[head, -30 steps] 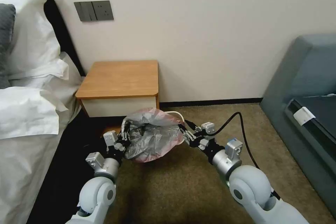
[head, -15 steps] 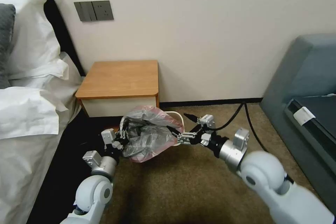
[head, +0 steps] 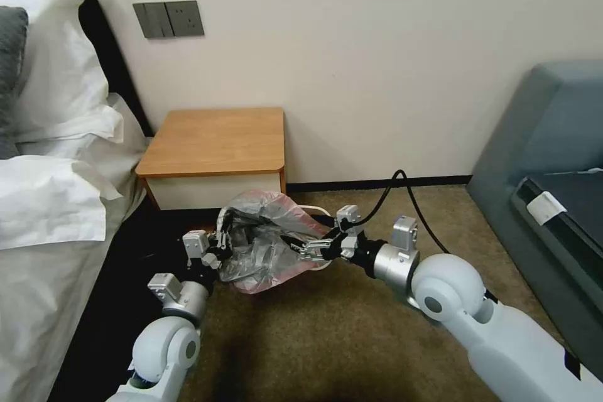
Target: Pick up the garbage bag from the table and place it over the trash can.
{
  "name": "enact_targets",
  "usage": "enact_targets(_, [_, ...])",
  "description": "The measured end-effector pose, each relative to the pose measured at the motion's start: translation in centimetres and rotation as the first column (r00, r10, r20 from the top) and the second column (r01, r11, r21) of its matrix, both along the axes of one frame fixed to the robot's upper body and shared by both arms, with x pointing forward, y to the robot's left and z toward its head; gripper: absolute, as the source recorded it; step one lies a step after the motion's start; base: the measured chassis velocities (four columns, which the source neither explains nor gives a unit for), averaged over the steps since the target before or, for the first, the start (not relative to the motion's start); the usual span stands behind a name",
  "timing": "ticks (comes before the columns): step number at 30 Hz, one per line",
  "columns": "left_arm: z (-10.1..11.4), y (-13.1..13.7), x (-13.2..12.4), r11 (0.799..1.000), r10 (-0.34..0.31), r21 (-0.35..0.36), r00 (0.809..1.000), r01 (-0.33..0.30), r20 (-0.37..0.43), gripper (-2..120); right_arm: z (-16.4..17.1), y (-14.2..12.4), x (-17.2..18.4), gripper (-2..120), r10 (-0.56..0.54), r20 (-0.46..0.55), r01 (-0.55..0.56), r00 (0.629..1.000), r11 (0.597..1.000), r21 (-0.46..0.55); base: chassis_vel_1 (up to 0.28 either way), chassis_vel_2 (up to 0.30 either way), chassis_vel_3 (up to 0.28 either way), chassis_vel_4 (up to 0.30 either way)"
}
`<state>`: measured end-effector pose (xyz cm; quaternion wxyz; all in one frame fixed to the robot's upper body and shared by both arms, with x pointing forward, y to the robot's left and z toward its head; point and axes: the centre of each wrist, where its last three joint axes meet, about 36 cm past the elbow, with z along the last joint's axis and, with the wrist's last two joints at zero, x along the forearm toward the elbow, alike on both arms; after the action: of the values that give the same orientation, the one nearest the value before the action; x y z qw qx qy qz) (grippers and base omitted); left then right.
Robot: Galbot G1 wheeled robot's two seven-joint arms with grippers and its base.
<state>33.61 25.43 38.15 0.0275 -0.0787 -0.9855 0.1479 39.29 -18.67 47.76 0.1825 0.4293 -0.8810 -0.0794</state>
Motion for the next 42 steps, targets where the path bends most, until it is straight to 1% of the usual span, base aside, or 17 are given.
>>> enact_targets(1, [0.1,0.0,0.0,1.000,-0.002,0.000,1.000,0.002,0.004,6,-0.3,0.1,0.2,81,-0.002,-0.001,0.002,1.000,1.000,-0.006,0.000,0.000,0.000,0.000])
enact_targets(2, [0.1,0.0,0.0,1.000,-0.002,0.000,1.000,0.002,0.004,6,-0.3,0.1,0.2,81,-0.002,-0.001,0.002,1.000,1.000,-0.006,0.000,0.000,0.000,0.000])
enact_targets(5, [0.1,0.1,-0.1,1.000,-0.005,-0.001,1.000,0.005,0.008,6,-0.9,0.1,0.7,67,-0.011,0.016,0.012,1.000,1.000,-0.027,0.000,0.000,0.000,0.000])
enact_targets(7, [0.1,0.1,-0.1,1.000,-0.006,-0.002,1.000,0.006,0.009,6,-1.0,0.1,0.8,65,-0.012,0.018,0.013,1.000,0.999,-0.031,0.000,0.000,0.000,0.000])
enact_targets(10, [0.2,0.0,-0.2,1.000,-0.010,-0.004,1.000,0.010,0.011,6,-1.5,0.1,1.1,50,-0.016,0.024,0.017,1.000,0.999,-0.044,0.000,0.000,0.000,0.000])
enact_targets(11, [0.2,0.0,-0.2,1.000,-0.010,-0.004,1.000,0.010,0.011,6,-1.5,0.1,1.1,50,-0.016,0.024,0.017,1.000,0.999,-0.044,0.000,0.000,0.000,0.000])
enact_targets(13, [0.3,0.0,-0.2,1.000,-0.011,-0.007,1.000,0.011,0.013,6,-1.7,0.1,1.2,37,-0.022,0.032,0.023,0.999,0.999,-0.047,0.000,0.000,0.000,0.000])
enact_targets(15, [0.3,0.0,-0.2,1.000,-0.011,-0.007,1.000,0.011,0.014,6,-1.8,0.1,1.2,34,-0.022,0.033,0.024,0.999,0.999,-0.046,0.000,0.000,0.000,0.000])
enact_targets(18, [0.3,-0.1,-0.1,1.000,-0.011,-0.011,1.000,0.012,0.015,6,-1.9,0.1,1.1,21,-0.024,0.033,0.026,0.999,0.999,-0.046,0.000,0.000,0.000,0.000])
enact_targets(19, [0.3,-0.1,-0.1,1.000,-0.011,-0.011,1.000,0.012,0.015,6,-1.9,0.1,1.1,21,-0.024,0.033,0.026,0.999,0.999,-0.046,0.000,0.000,0.000,0.000])
enact_targets(22, [0.4,-0.2,-0.1,1.000,-0.013,-0.014,1.000,0.013,0.017,6,-2.0,0.2,1.2,7,-0.027,0.037,0.029,0.999,0.999,-0.039,0.000,0.000,0.000,0.000])
enact_targets(23, [0.4,-0.2,-0.1,1.000,-0.013,-0.014,1.000,0.013,0.017,6,-2.0,0.2,1.2,7,-0.027,0.037,0.029,0.999,0.999,-0.039,0.000,0.000,0.000,0.000])
enact_targets(24, [0.4,-0.2,-0.1,1.000,-0.014,-0.016,1.000,0.014,0.017,6,-2.1,0.3,1.2,2,-0.027,0.037,0.029,0.999,0.999,-0.036,0.000,0.000,0.000,0.000])
enact_targets(29, [0.4,-0.4,-0.1,1.000,-0.017,-0.019,1.000,0.018,0.019,6,-2.0,0.7,1.3,0,-0.038,0.050,0.038,0.998,0.999,-0.018,0.000,0.000,0.000,0.000])
enact_targets(34, [0.3,-0.3,-0.1,1.000,-0.014,-0.016,1.000,0.014,0.013,6,-0.7,0.7,1.0,0,-0.057,0.073,0.056,0.996,0.998,0.010,0.000,0.000,0.000,0.000])
enact_targets(35, [0.1,-0.3,-0.1,1.000,-0.010,-0.015,1.000,0.010,0.003,6,0.4,0.5,0.8,0,-0.057,0.091,0.054,0.994,0.998,0.027,0.000,0.000,0.000,0.000])
enact_targets(42, [-0.2,-0.5,-0.1,1.000,-0.010,-0.003,1.000,0.010,-0.006,6,2.7,-0.4,1.4,0,-0.079,0.110,0.073,0.991,0.996,0.060,0.000,0.000,0.000,0.000])
